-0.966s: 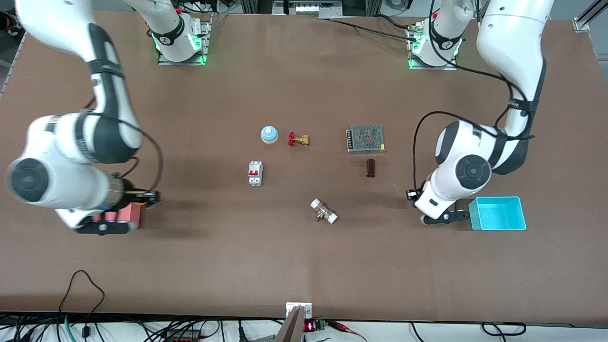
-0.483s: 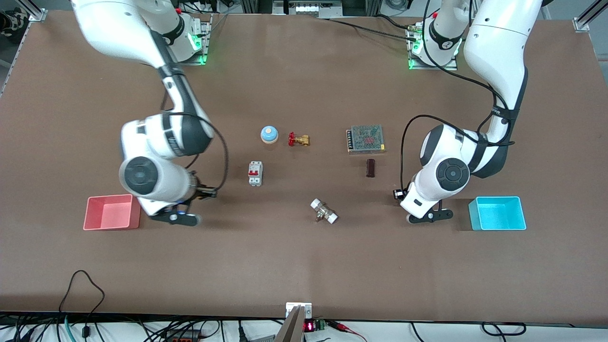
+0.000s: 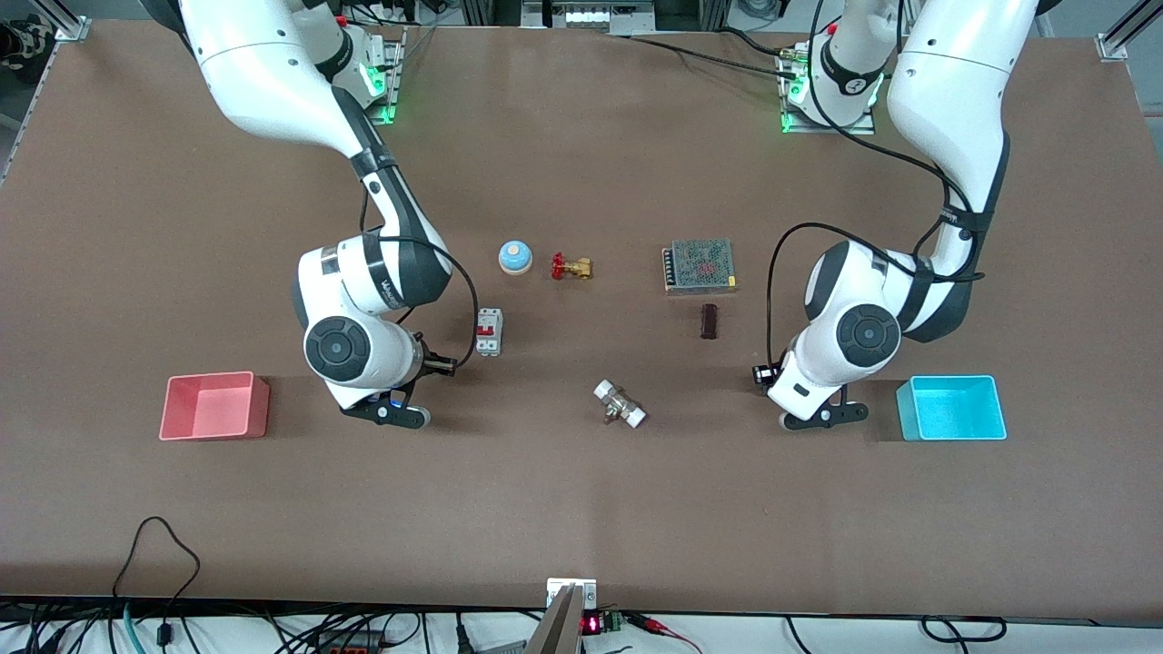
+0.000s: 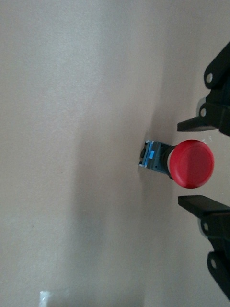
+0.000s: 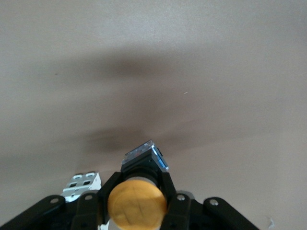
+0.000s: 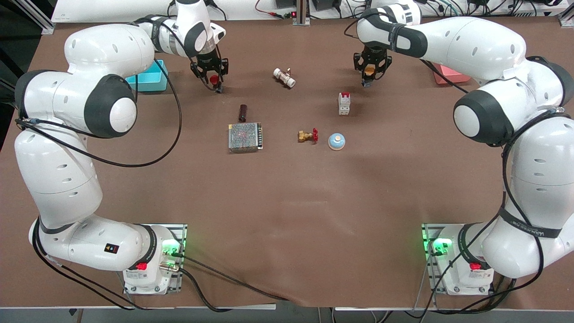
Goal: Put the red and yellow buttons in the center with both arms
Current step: 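Lower the buttons onto the table center and open both grippers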
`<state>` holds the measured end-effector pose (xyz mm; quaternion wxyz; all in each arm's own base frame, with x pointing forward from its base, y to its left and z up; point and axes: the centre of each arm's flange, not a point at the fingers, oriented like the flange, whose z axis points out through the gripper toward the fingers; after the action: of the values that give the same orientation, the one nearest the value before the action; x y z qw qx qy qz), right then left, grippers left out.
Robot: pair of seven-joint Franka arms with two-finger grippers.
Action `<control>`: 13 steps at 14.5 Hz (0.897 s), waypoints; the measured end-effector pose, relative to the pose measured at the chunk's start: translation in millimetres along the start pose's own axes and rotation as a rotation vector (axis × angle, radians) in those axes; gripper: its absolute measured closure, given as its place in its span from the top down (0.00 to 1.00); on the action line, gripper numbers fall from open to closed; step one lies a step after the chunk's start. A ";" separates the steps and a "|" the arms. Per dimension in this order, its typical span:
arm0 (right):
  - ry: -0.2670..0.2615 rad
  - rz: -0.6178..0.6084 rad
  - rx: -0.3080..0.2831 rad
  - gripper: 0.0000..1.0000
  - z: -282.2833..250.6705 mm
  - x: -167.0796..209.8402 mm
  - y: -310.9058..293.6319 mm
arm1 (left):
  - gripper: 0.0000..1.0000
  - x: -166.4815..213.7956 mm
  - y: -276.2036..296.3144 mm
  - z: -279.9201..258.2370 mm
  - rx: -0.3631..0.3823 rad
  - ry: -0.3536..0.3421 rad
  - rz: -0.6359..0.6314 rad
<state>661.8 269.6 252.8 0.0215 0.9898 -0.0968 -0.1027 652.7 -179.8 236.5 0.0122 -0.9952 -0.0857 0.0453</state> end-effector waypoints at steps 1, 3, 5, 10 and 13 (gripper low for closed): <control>-0.005 0.003 -0.005 0.40 5.3 1.3 1.1 | 0.74 2.3 -1.0 -5.6 -0.004 0.010 -0.003; -0.012 0.008 -0.014 0.42 13.7 4.0 3.9 | 0.93 7.5 -4.9 -24.0 -0.014 0.040 -0.011; -0.017 0.015 -0.020 0.43 19.7 6.8 7.4 | 0.99 13.1 -13.6 -49.3 -0.029 0.076 -0.026; -0.034 0.024 -0.033 0.43 35.4 10.6 12.2 | 1.00 20.5 -51.3 -124.6 -0.064 0.162 -0.080; -0.041 0.023 -0.038 0.44 40.7 10.2 12.0 | 1.00 19.0 -74.5 -156.4 -0.066 0.176 -0.098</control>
<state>660.8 255.0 211.7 0.0393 0.9857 -0.1069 -0.1243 673.2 -105.8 392.9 -0.0111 -0.9899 -0.1341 -0.0458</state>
